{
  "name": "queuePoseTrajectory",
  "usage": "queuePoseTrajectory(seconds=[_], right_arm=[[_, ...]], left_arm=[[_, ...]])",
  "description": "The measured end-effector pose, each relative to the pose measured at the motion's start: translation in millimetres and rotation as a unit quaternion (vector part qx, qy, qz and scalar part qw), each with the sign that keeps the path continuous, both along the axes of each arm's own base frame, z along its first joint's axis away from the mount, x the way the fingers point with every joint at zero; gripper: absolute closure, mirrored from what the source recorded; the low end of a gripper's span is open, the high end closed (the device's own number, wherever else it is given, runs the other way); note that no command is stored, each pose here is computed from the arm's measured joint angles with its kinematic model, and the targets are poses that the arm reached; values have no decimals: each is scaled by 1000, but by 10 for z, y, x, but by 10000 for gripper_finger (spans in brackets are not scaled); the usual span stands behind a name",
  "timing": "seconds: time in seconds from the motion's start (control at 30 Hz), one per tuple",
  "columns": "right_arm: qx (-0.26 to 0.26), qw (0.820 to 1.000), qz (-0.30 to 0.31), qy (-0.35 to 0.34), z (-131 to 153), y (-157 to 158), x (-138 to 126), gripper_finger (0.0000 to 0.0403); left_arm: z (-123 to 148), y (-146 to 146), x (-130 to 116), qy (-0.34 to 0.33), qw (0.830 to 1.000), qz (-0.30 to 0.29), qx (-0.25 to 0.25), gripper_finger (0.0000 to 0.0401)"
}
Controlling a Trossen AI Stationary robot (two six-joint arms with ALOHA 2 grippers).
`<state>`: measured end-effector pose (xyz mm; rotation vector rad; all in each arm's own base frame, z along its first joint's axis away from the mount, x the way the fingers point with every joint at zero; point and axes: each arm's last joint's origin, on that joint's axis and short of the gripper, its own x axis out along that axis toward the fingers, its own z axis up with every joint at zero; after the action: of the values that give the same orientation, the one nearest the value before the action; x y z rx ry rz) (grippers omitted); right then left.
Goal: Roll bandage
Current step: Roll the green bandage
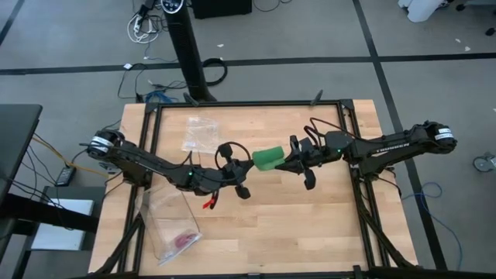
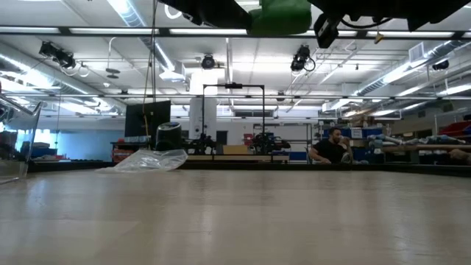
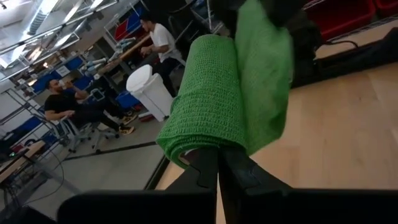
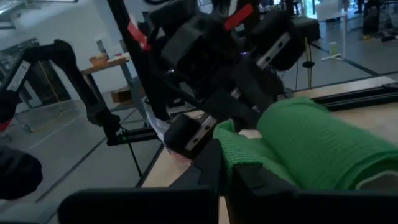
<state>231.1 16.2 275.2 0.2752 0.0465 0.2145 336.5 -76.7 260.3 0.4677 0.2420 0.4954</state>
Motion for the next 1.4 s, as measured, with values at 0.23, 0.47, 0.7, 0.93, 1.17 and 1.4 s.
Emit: queuePoseTrajectory(seconds=[0.23, 0.47, 0.7, 0.93, 1.17, 1.4], right_arm=[[17, 999, -48, 2, 1, -60, 6, 367], [24, 997, -73, -2, 11, -96, 8, 299], [32, 997, -73, -14, 35, -94, 8, 244], [31, 997, -73, -1, 12, -94, 8, 234], [18, 997, -74, 23, -38, -93, 7, 248], [4, 997, -71, 26, -49, -71, 5, 230]], left_arm=[[-28, -26, 27, -6, 1000, -11, -4, 398], [-19, -81, 20, -13, 999, -29, -10, 398], [-14, -97, 24, -20, 998, -49, -25, 398], [-16, -123, 30, -29, 995, -83, -53, 398], [-23, -131, 30, -39, 992, -89, -84, 398], [-37, -132, 28, -44, 989, -86, -109, 398]])
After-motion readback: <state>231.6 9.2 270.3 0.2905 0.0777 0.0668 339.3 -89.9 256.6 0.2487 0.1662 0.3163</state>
